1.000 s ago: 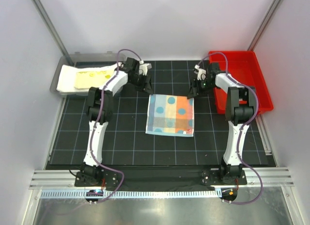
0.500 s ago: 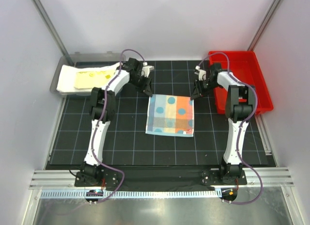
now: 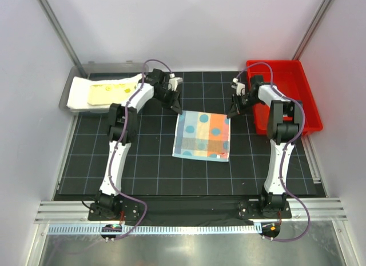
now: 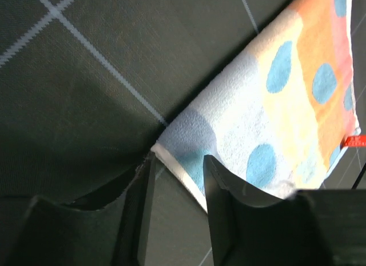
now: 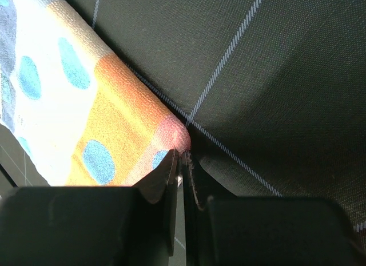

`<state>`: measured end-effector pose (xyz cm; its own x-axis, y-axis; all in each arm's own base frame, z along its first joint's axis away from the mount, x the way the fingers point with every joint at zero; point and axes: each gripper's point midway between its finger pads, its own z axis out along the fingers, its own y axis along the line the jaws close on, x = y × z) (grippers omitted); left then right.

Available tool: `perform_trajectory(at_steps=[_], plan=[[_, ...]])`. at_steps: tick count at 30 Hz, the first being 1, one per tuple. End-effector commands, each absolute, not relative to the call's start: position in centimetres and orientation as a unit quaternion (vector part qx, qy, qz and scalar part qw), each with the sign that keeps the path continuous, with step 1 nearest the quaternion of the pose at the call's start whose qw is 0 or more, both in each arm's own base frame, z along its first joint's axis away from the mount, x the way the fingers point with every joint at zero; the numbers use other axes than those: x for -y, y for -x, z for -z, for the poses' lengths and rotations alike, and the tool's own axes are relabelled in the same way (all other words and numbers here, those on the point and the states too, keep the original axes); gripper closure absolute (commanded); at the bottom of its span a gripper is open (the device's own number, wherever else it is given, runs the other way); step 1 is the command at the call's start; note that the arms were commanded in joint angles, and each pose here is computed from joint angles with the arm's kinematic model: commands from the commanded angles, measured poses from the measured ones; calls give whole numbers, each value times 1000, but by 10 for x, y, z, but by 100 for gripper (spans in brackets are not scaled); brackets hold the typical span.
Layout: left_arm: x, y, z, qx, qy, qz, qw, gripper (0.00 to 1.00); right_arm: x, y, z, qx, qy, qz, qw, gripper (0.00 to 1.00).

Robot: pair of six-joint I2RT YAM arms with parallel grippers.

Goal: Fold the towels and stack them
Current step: Fold the towel

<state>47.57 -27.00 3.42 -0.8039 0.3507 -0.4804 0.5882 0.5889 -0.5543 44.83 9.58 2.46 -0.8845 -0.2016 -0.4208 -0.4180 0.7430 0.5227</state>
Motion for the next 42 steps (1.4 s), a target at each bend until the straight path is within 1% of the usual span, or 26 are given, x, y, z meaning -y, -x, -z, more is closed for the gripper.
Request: perform_trajectory(at_steps=[1,3,4,7,8,9,10,14,20,22,23,24,25,28,29,31,32,33,34,36,37,38,39,41,42], plan=[[274,-491,-54,-870,-269,358,206,55,-98,-459,-34,-909,177,-325,191,87],[273,-498,-59,-869,-258,358,222,54,-99,-460,-33,-909,174,-328,190,87],[273,-499,-60,-868,-255,362,223,51,-99,-459,-31,-909,173,-329,188,87],[278,-499,-61,-866,-241,380,218,52,-99,-460,-30,-910,172,-327,189,87],[278,-500,-59,-868,-237,379,216,53,-99,-460,-30,-910,171,-327,189,87],[278,-498,-55,-869,-236,381,210,57,-99,-461,-30,-910,170,-327,189,87],[278,-497,-53,-870,-235,381,207,58,-98,-461,-30,-910,169,-327,189,87],[275,-489,-43,-877,-232,376,190,59,-99,-462,-33,-910,169,-326,193,87],[276,-481,-40,-877,-239,378,179,68,-99,-463,-32,-911,167,-325,194,87],[276,-479,-39,-878,-237,378,176,77,-99,-464,-33,-911,164,-325,194,87],[277,-480,-41,-876,-237,381,177,83,-99,-465,-34,-911,163,-325,196,90],[277,-480,-44,-875,-234,385,178,95,-98,-466,-35,-911,162,-323,198,94],[280,-481,-47,-875,-227,389,178,100,-95,-472,-41,-915,153,-309,210,99],[286,-489,-75,-862,-220,405,212,100,-90,-477,-54,-917,145,-286,236,99],[288,-482,-75,-862,-201,419,201,100,-91,-487,-81,-907,147,-279,280,99],[285,-490,-97,-859,-192,404,249,100,-92,-479,-88,-903,139,-279,295,99],[281,-482,-87,-868,-177,398,240,100,-91,-485,-115,-891,138,-271,337,99],[279,-482,-103,-864,-176,394,259,100,-91,-477,-110,-893,131,-269,335,99],[277,-487,-109,-862,-174,385,280,100,-91,-478,-118,-887,132,-266,353,99],[274,-479,-117,-862,-165,385,286,100,-96,-463,-122,-884,120,-281,354,99],[274,-477,-119,-861,-163,386,288,100,-98,-467,-127,-873,118,-288,376,99],[273,-472,-118,-863,-161,386,284,100,-102,-454,-112,-878,99,-301,359,99],[273,-468,-124,-862,-163,384,289,100,-103,-451,-119,-873,99,-300,370,99],[272,-463,-128,-862,-164,380,292,100,-102,-437,-106,-882,85,-292,361,99],[270,-457,-121,-868,-161,375,284,100,-101,-433,-113,-880,77,-288,368,99]])
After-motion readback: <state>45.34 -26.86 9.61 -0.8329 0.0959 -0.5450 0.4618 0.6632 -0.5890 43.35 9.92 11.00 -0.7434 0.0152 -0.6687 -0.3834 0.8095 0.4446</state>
